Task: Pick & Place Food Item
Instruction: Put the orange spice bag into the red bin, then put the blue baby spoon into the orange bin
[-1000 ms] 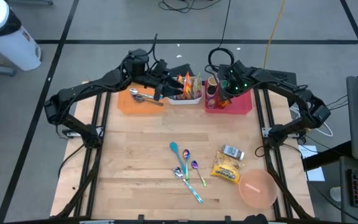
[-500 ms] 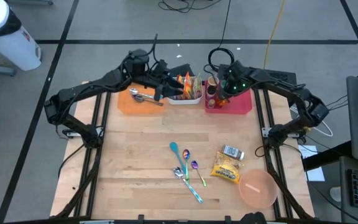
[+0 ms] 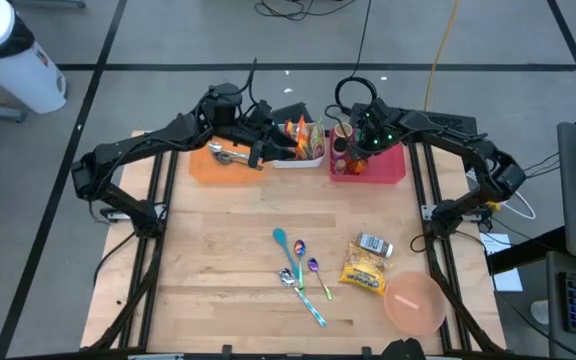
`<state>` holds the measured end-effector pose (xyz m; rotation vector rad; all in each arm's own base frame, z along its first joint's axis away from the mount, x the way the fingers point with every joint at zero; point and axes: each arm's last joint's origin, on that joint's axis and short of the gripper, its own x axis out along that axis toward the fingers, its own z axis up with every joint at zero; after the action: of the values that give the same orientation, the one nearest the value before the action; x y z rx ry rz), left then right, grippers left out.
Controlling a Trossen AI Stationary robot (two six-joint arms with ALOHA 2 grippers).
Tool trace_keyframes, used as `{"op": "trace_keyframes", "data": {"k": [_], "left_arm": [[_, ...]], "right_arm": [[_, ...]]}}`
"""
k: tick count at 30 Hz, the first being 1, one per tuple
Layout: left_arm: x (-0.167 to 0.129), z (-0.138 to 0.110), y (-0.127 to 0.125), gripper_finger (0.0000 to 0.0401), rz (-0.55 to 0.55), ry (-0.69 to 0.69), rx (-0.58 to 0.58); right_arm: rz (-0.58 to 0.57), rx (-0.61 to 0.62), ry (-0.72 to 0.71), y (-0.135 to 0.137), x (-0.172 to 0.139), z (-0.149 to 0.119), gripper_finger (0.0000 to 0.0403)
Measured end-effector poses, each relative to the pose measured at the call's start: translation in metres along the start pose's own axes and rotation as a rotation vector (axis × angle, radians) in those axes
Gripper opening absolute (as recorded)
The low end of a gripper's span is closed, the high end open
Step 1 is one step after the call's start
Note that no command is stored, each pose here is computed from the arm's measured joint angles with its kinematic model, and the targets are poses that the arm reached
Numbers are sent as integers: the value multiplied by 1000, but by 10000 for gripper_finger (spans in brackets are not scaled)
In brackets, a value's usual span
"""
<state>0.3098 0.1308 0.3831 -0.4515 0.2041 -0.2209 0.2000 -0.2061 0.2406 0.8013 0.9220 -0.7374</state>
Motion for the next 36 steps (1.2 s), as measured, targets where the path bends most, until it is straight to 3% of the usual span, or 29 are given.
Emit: {"op": "trace_keyframes", "data": {"k": [9,14,27,36], "left_arm": [[0,0,0,244,0,0,6],[0,0,0,244,0,0,-2],[0,1,0,244,-1,-6,7],[0,1,0,244,-1,-7,6]], "right_arm": [[84,-13,-15,3,0,3,156],[85,-11,-24,3,-3,3,200],[120,-35,-292,-2,-81,-8,214],[246,-15,-554,10,-147,-35,217]]}}
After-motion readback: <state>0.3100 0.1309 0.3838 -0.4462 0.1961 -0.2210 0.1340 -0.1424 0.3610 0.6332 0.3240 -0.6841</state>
